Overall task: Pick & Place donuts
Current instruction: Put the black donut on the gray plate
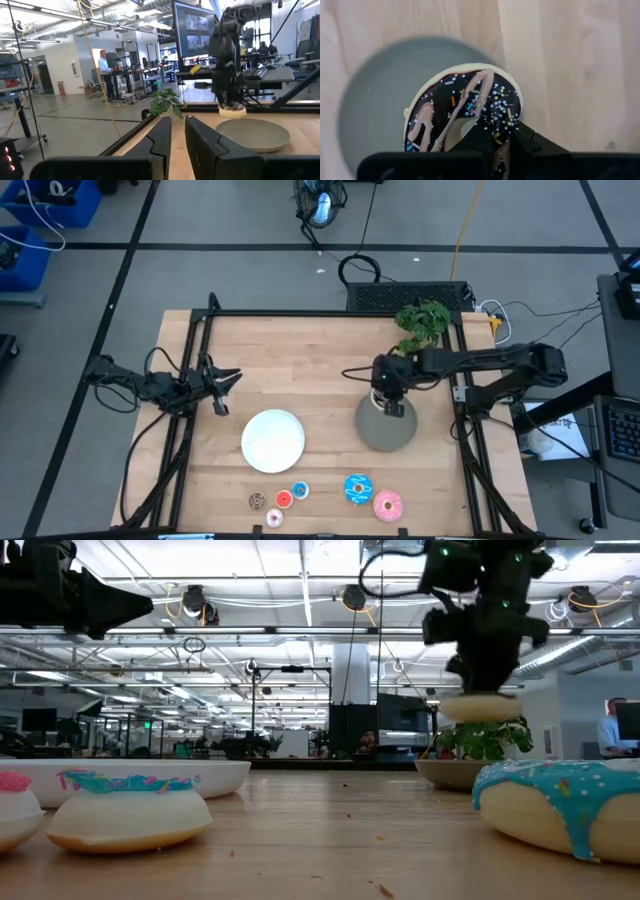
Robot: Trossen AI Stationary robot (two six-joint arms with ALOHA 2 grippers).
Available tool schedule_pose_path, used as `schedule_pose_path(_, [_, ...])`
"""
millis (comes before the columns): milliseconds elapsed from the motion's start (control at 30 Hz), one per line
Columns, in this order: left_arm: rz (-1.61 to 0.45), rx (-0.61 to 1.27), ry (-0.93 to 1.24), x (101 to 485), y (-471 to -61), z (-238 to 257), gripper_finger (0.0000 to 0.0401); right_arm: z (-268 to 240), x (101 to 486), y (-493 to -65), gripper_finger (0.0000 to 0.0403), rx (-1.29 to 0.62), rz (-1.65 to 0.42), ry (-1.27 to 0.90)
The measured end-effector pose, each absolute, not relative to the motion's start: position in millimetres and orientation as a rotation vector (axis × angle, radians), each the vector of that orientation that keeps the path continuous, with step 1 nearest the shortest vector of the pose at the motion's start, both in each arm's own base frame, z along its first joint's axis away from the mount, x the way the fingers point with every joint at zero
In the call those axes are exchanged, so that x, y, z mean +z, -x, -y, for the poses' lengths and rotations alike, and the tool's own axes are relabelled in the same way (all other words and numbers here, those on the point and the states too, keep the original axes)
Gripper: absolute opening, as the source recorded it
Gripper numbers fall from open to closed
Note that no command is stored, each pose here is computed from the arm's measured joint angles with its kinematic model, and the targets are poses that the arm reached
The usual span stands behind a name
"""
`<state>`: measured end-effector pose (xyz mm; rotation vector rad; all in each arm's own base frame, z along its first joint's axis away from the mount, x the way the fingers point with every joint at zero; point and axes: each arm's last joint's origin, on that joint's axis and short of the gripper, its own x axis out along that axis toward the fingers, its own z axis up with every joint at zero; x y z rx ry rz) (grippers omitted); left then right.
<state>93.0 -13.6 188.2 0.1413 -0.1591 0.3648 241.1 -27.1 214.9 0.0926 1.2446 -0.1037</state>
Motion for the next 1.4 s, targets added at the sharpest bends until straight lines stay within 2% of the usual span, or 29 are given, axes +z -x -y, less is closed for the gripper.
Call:
schedule_pose_path(367, [0.159, 0.365, -0.14, 188.2, -93.0, 13.6, 0.0063, 24.6, 158.0, -221.0, 0.002, -0.156, -1.242, -0.159])
schedule_pose_path(700, [0.159, 0.365, -0.145, 188.2, -93.0, 13.6, 0.0063, 23.4, 144.9, -211.7, 0.0029, -0.133, -1.277, -0.119])
schedule_pose_path(833, [0.158, 0.365, -0.145, 188.2, -93.0, 13.6, 0.0063, 24.1, 145.1, -212.1, 0.0065, -0.153, -1.272, -0.097])
schedule_pose_path(1133, [0.158, 0.366, -0.149, 188.2, -93.0, 13.6, 0.0063, 25.7, 146.1, -212.7, 0.0196, -0.2, -1.266, -0.065])
schedule_pose_path(1267, [0.155, 0.367, -0.164, 188.2, -93.0, 13.6, 0.0063, 26.1, 152.8, -216.0, 0.0226, -0.197, -1.271, -0.06])
schedule_pose_path(1400, [0.155, 0.367, -0.164, 188.2, -93.0, 13.6, 0.0063, 26.9, 164.2, -222.6, 0.0239, -0.185, -1.26, -0.043])
